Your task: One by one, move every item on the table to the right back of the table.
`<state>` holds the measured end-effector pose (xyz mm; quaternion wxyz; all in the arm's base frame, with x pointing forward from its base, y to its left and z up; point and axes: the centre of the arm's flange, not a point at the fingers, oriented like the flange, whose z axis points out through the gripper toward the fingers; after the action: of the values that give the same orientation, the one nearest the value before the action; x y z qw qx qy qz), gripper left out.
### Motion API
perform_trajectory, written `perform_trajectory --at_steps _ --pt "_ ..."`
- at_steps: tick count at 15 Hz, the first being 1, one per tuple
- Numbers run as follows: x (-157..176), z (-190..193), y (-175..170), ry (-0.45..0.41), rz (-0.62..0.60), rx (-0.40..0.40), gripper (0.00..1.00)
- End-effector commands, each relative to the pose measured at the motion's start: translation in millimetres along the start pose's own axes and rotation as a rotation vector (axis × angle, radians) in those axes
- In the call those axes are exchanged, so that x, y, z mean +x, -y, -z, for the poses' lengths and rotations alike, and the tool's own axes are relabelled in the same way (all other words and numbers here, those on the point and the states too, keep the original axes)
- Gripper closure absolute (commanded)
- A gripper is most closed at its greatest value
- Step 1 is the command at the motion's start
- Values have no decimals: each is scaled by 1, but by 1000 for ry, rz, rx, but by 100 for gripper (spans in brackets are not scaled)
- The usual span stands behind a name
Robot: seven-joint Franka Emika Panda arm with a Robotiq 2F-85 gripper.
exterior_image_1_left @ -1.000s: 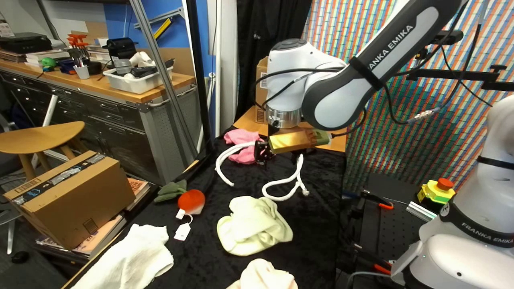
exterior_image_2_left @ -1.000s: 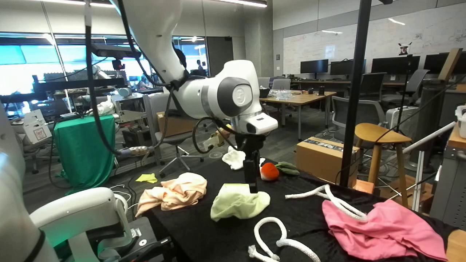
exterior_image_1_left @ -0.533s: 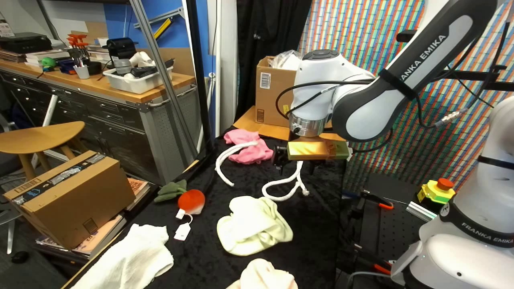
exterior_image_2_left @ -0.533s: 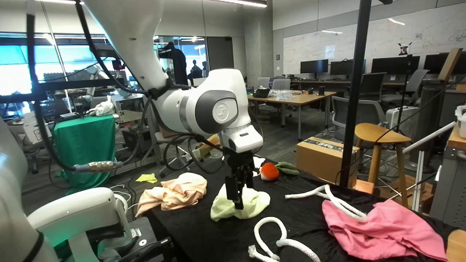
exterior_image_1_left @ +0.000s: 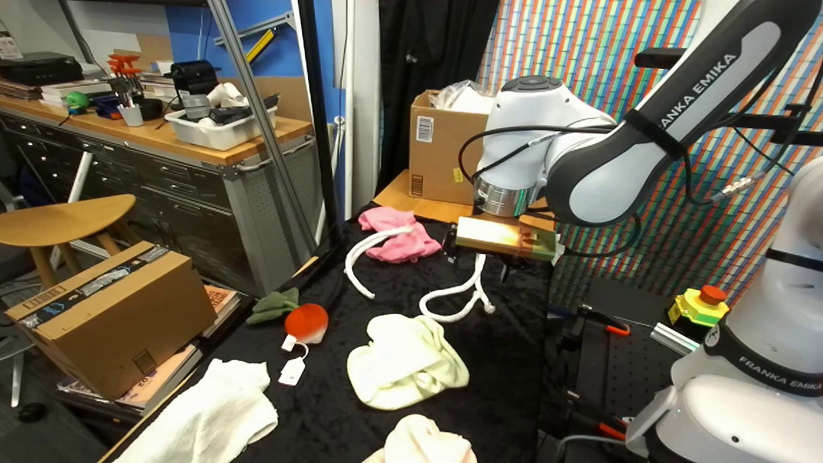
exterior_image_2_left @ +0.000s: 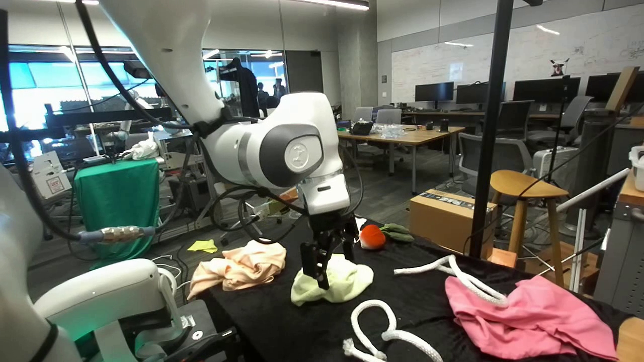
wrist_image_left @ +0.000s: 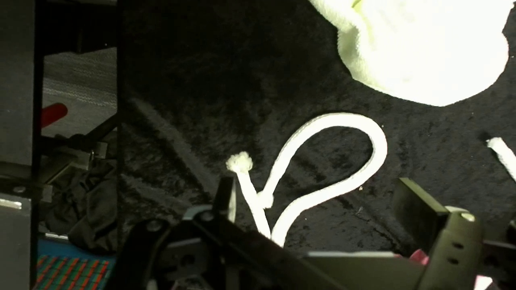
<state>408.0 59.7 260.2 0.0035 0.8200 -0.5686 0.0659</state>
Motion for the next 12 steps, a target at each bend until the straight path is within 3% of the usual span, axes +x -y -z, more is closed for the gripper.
perform_trajectory --at_steps 1,6,12 --pt "-18 2 6 7 -117 6 0" --pt "-26 2 9 36 -217 -1 0" --pt "-6 -7 6 45 -219 -19 0"
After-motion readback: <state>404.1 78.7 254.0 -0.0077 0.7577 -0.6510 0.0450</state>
